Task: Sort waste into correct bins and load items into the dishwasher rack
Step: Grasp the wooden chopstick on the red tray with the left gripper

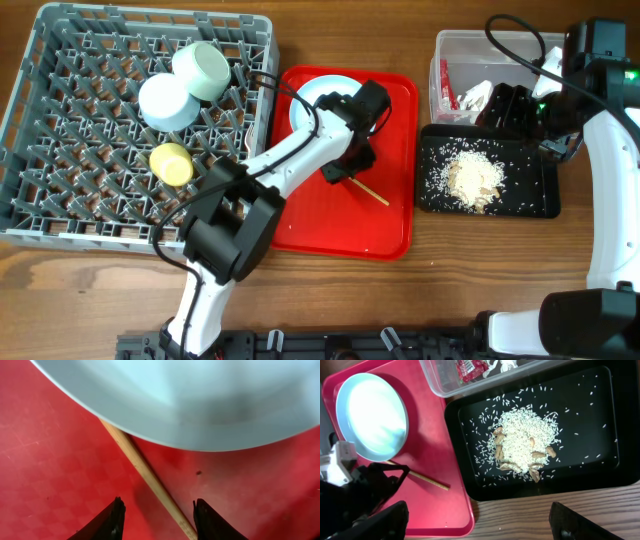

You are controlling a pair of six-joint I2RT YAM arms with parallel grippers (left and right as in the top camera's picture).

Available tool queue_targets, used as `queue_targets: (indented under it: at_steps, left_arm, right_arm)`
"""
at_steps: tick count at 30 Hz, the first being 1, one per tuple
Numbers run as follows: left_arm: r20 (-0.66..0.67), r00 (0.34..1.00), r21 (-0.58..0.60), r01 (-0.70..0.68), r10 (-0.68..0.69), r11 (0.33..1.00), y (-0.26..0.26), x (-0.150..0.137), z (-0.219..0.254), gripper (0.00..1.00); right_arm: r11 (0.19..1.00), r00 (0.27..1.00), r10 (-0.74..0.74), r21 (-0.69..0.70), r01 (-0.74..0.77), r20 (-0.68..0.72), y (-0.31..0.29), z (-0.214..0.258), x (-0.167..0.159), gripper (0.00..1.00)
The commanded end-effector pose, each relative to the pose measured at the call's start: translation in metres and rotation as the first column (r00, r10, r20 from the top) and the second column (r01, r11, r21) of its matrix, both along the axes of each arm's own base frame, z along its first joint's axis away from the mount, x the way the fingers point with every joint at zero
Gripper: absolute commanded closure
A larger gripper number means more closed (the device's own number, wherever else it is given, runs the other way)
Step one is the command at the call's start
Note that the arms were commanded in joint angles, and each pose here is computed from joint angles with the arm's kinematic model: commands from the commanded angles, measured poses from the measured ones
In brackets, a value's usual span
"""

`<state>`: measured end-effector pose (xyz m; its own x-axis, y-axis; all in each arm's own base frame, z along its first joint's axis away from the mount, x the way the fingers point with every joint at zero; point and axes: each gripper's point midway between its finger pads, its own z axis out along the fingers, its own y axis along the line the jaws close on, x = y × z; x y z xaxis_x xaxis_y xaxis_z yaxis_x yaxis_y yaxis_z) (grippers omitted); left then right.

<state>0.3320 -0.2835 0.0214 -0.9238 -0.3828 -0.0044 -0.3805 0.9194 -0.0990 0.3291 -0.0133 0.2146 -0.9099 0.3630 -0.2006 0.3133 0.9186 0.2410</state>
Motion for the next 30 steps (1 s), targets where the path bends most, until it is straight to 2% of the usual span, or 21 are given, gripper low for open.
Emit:
queue_targets:
  at_steps: [1,7,13,19,23,30]
  left_arm:
    - [-0.043,0.999,0.040,-0.009,0.011,0.999,0.004,-0.009,-0.017,0.56]
    - [-0.084,0.996,0.087,-0.006,0.014,0.996,0.017,-0.021,-0.025,0.55]
    - [-0.097,0.995,0.099,-0.005,0.015,0.995,0.021,-0.026,-0.031,0.60]
    - [-0.096,0.995,0.058,-0.008,0.014,0.998,0.013,-0.024,-0.031,0.61]
    - [-0.080,0.997,-0.009,-0.009,0.009,1.000,-0.001,-0.018,-0.030,0.55]
    - [-0.074,0.997,-0.005,-0.015,0.015,1.000,-0.001,-0.017,-0.030,0.55]
  right_arm:
    - [1.000,1.000,0.000,0.005,-0.001,0.026,0.000,0.008,0.001,0.09]
    - [1.000,1.000,0.000,0.005,-0.001,0.026,0.000,0.008,0.001,0.09]
    - [1.000,1.000,0.001,0.005,-0.001,0.026,0.000,0.008,0.002,0.09]
    - [1.000,1.000,0.002,0.005,-0.002,0.026,0.000,0.008,0.001,0.09]
    - [1.000,1.000,0.002,0.005,-0.002,0.026,0.000,0.008,0.001,0.09]
    - [1.000,1.000,0.002,0.005,-0.002,0.026,0.000,0.008,0.001,0.09]
